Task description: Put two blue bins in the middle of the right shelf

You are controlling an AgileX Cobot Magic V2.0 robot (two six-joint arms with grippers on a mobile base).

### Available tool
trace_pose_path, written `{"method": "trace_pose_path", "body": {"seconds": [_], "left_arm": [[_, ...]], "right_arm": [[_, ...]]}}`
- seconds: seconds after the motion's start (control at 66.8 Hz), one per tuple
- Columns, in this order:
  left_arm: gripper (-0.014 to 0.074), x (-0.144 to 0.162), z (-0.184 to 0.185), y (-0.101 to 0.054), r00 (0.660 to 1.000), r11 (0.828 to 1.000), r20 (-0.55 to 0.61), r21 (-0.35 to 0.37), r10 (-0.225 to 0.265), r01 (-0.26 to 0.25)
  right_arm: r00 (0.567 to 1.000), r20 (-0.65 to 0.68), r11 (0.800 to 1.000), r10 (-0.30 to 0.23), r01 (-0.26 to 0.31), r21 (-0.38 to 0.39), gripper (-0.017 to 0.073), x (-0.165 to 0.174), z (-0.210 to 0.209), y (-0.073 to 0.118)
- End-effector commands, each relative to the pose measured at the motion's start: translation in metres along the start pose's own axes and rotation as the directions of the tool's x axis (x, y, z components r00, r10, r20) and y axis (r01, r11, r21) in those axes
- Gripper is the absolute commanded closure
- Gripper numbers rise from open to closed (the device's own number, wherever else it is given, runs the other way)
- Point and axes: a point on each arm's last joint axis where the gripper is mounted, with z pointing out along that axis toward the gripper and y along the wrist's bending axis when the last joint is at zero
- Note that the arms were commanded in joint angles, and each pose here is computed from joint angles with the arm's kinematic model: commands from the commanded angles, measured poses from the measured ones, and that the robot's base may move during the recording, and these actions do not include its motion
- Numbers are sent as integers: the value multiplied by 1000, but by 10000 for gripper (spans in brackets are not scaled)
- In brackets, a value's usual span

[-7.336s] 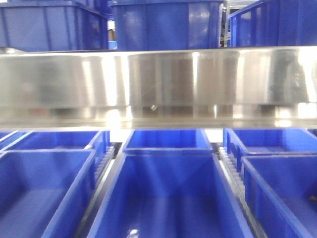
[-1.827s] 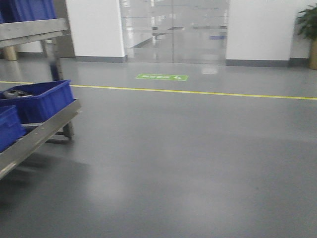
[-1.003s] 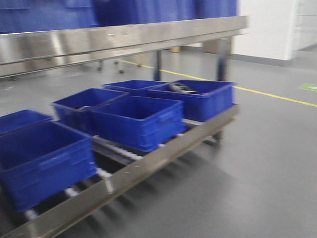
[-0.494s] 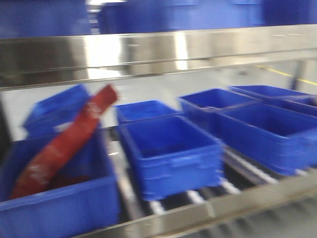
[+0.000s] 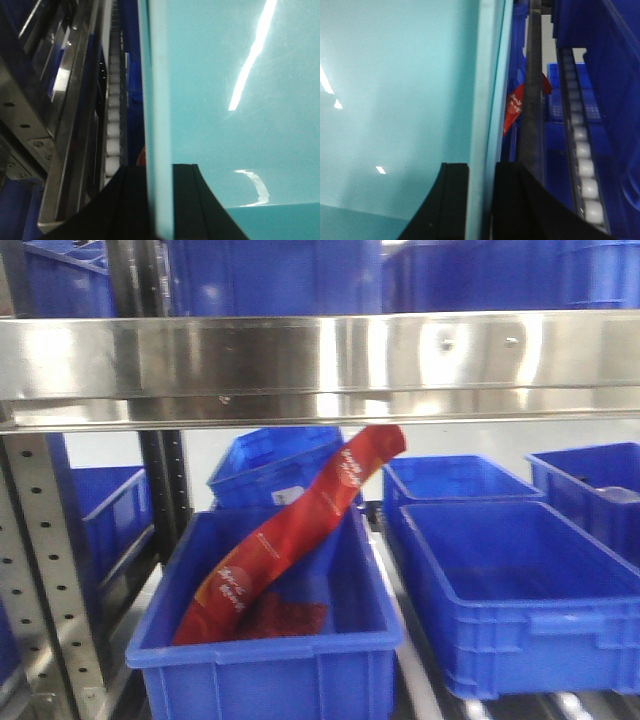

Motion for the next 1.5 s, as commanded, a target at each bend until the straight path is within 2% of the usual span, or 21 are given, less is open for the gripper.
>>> {"method": "trace_pose_path", "body": {"seconds": [0.0, 1.482], "left_arm": [[704, -11, -8, -2, 995, 999, 100, 40, 5, -9], [704, -11, -8, -2, 995, 999, 101, 39, 6, -10]], "right_arm": [[987, 161, 997, 10, 2, -77, 722, -18, -18, 9], [987, 159, 997, 10, 2, -76, 722, -18, -17, 9]]}}
